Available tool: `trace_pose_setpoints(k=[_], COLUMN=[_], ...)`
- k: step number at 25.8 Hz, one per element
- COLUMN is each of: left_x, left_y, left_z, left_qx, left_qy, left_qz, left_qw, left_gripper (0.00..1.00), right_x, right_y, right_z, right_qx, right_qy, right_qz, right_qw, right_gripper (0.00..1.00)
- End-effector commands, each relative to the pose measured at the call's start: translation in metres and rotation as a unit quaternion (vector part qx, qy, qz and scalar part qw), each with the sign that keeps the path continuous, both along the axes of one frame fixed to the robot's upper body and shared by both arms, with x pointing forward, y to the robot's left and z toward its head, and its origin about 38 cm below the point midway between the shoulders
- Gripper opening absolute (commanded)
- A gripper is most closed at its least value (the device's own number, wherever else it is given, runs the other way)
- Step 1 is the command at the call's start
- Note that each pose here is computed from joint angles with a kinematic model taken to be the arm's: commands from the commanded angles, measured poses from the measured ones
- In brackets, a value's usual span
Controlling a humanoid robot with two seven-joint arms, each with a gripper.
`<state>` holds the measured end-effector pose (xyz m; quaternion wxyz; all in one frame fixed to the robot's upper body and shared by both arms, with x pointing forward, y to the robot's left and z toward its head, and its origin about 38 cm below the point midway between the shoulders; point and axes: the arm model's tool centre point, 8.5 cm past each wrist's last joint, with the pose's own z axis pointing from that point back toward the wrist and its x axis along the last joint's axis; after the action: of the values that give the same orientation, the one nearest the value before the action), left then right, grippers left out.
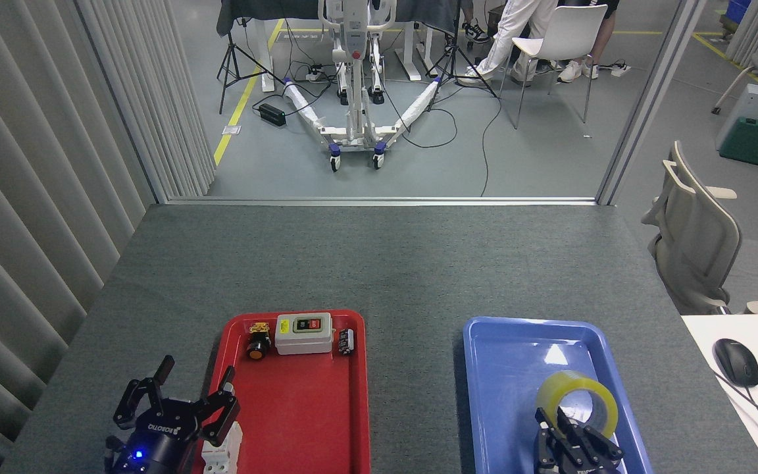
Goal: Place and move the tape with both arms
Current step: 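Push the tape roll farther into the blue tray with the right gripper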
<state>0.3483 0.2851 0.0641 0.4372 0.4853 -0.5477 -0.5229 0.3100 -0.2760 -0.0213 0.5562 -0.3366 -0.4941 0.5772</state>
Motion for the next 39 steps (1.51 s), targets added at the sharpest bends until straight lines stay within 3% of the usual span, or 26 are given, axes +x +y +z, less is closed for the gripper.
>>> trace_pose_setpoints(k=[1,11,14,16,21,24,28,39], left_x=[0.002,0.002,0.002,0.002,0.003,0.002,0.002,0.003], left_y=[0.002,0.005,0.005,0.006,0.004,0.004,0.004,-0.001], left_z=[0.002,0.003,0.003,0.003,0.004,0.002,0.001,0.008], left_qx=[-0.036,-0.041,-0.040,-0.039,-0.042,-0.043,-0.047,-0.052], left_qy=[0.001,-0.003,-0.002,0.000,-0.001,0.001,0.004,-0.006], left_qz=[0.008,0.014,0.014,0.014,0.008,0.007,0.009,0.002], left_qw=[0.999,0.999,0.999,0.999,0.999,0.999,0.999,0.999], left_gripper=[1.00,1.00,1.00,1.00,1.00,1.00,1.00,1.00], right_x=[0.000,-0.007,-0.010,-0.014,-0.029,-0.030,-0.028,-0.024], right_y=[0.000,-0.001,-0.004,-0.006,-0.006,-0.010,-0.010,-0.019], right_z=[0.002,0.009,0.028,0.031,0.021,0.020,0.013,0.028], right_qx=[0.003,0.014,0.027,0.031,0.027,0.003,-0.009,-0.017], right_qy=[-0.009,-0.069,-0.157,-0.190,-0.178,-0.174,-0.117,-0.136], right_qz=[-0.002,-0.010,-0.029,-0.042,-0.102,-0.118,-0.107,-0.108], right_qw=[1.000,0.997,0.987,0.980,0.978,0.978,0.987,0.985], right_gripper=[0.96,0.98,0.98,0.98,0.98,0.97,0.97,0.98])
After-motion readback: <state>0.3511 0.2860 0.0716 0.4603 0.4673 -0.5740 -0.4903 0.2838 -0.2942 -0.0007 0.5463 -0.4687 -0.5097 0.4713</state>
